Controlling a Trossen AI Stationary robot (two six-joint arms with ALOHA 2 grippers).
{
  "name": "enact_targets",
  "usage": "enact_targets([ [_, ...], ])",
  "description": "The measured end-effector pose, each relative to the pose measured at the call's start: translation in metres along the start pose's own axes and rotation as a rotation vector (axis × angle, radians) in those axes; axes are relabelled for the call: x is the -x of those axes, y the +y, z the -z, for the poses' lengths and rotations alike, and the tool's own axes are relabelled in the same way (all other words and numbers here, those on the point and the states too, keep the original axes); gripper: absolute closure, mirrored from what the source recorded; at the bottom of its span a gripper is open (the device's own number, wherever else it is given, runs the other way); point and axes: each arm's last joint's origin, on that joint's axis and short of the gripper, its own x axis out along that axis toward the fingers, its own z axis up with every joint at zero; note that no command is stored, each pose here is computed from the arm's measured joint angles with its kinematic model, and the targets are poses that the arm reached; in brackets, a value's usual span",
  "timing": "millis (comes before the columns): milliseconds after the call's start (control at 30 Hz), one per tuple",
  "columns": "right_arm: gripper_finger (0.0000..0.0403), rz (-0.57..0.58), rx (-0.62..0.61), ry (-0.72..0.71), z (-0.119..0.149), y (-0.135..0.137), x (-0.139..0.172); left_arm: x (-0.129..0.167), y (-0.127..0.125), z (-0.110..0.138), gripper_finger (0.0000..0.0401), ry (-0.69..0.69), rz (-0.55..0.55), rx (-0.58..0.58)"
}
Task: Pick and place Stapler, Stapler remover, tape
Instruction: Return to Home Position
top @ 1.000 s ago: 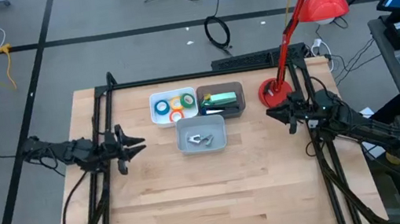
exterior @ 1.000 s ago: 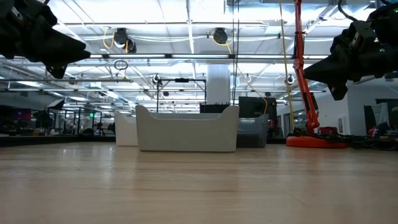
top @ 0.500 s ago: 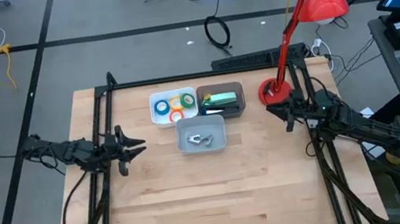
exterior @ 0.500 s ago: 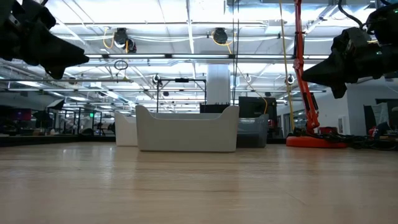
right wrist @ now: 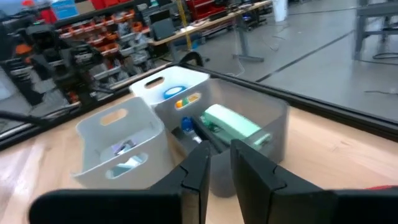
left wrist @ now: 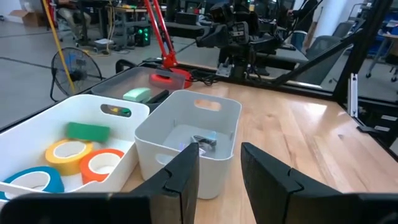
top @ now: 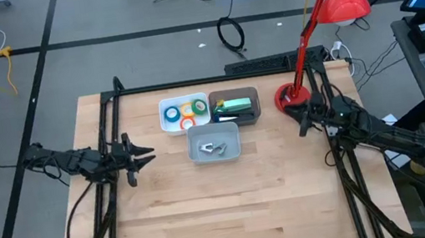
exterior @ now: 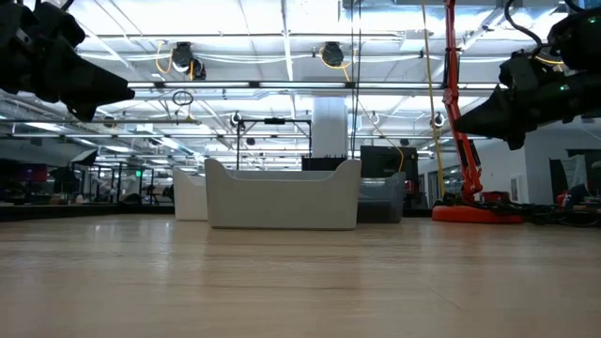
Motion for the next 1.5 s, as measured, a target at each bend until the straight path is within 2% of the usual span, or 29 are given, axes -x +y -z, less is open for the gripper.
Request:
enact_targets([
  [533, 0.0344, -0.011, -0.004, 0.007, 0.0003, 0.0003, -0.0008, -0.0001, 0.0002, -0.0002, 0.0281, -0.002, -0.003, 0.035],
  [967, 0.0344, -0.040, -0.027, -0.085, -0.0070, 0.0024, -0.0010, -0.0001, 0.0002, -0.0001, 0.0281, -0.002, -0.002, 0.030],
  [1500, 0.0344, -0.042, -0.027, -0.094, -0.0087, 0.0028, -0.0006, -0.0001, 0.0002, -0.0001, 0.0281, -0.001, -0.002, 0.028],
])
